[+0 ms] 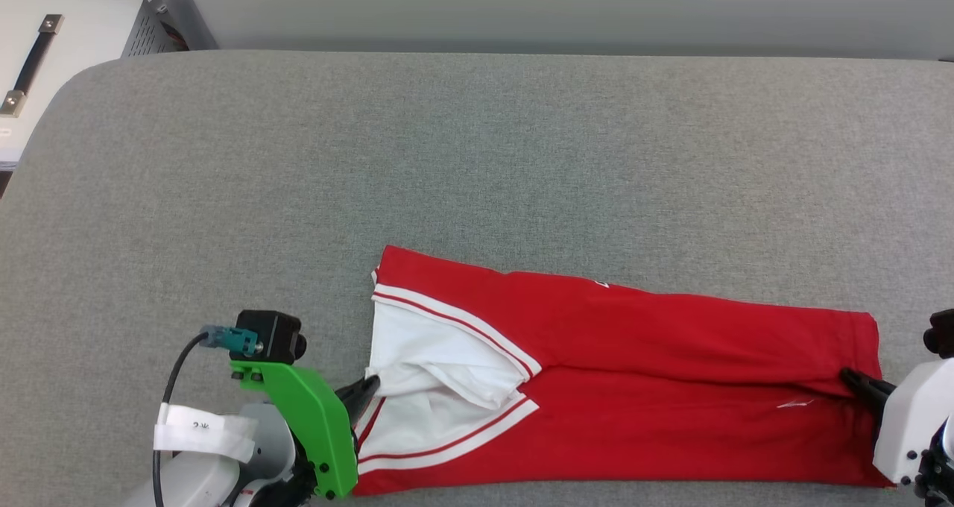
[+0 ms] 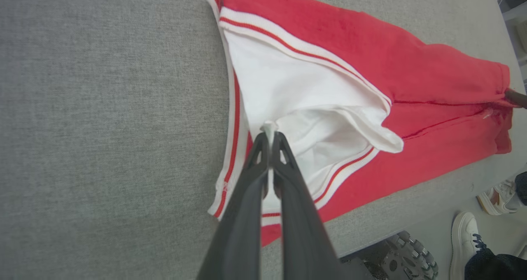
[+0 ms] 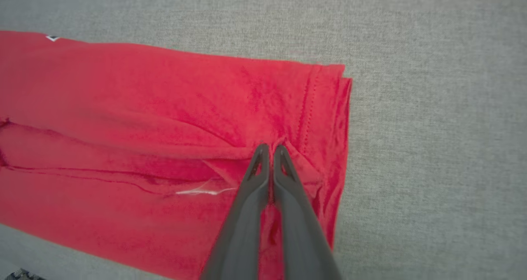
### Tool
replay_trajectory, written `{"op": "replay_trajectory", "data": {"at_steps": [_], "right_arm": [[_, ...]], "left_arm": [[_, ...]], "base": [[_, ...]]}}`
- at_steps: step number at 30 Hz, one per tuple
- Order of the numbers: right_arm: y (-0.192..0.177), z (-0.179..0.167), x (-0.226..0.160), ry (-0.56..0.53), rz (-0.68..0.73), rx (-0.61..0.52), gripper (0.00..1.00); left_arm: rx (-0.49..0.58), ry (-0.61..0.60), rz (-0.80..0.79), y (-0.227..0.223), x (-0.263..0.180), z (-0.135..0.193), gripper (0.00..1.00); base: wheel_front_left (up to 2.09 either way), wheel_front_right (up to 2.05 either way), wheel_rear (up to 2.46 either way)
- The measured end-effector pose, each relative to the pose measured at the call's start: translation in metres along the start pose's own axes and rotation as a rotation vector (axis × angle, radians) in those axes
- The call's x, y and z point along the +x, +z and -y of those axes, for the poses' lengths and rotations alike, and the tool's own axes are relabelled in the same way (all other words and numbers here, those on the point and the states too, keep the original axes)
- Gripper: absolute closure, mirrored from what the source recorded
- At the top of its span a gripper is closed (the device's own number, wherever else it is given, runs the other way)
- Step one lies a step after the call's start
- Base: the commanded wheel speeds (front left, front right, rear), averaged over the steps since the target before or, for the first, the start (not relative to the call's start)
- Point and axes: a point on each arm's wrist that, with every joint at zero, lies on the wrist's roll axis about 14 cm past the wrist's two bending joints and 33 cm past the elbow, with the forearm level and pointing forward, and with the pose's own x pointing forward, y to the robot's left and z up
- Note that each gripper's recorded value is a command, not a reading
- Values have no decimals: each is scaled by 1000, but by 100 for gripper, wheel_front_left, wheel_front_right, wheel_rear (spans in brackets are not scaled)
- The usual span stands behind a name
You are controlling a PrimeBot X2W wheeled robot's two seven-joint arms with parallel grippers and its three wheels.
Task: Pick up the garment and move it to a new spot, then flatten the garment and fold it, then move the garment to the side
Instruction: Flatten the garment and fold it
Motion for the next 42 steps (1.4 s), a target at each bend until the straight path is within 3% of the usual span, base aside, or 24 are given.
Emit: {"op": "replay_trajectory", "data": {"at_steps": [14,21,22,23,33,42], "right_arm": [[-15,7,-7,-28,-54,-39,100],[-30,11,-3,-42,-101,-39,100],[-32,11,-3,-43,-105,-34,60],[-35,10,-1,-44,-106,-20,0],[-17,0,-9,-29,-43,-5,0],[11,-11,-35,-6,12,64,0]], "left_arm": [[-46,-7,-49,-19,-7,1,100],[5,35,-130,-46,-1,-10,100],[13,37,-145,-51,0,-11,100],[23,33,-154,-59,6,-10,0],[34,25,14,-34,8,-6,0],[59,18,380,38,-14,1,0]], "base": [[0,0,0],[0,0,0],[0,0,0],[0,0,0],[0,0,0],[0,0,0]]}}
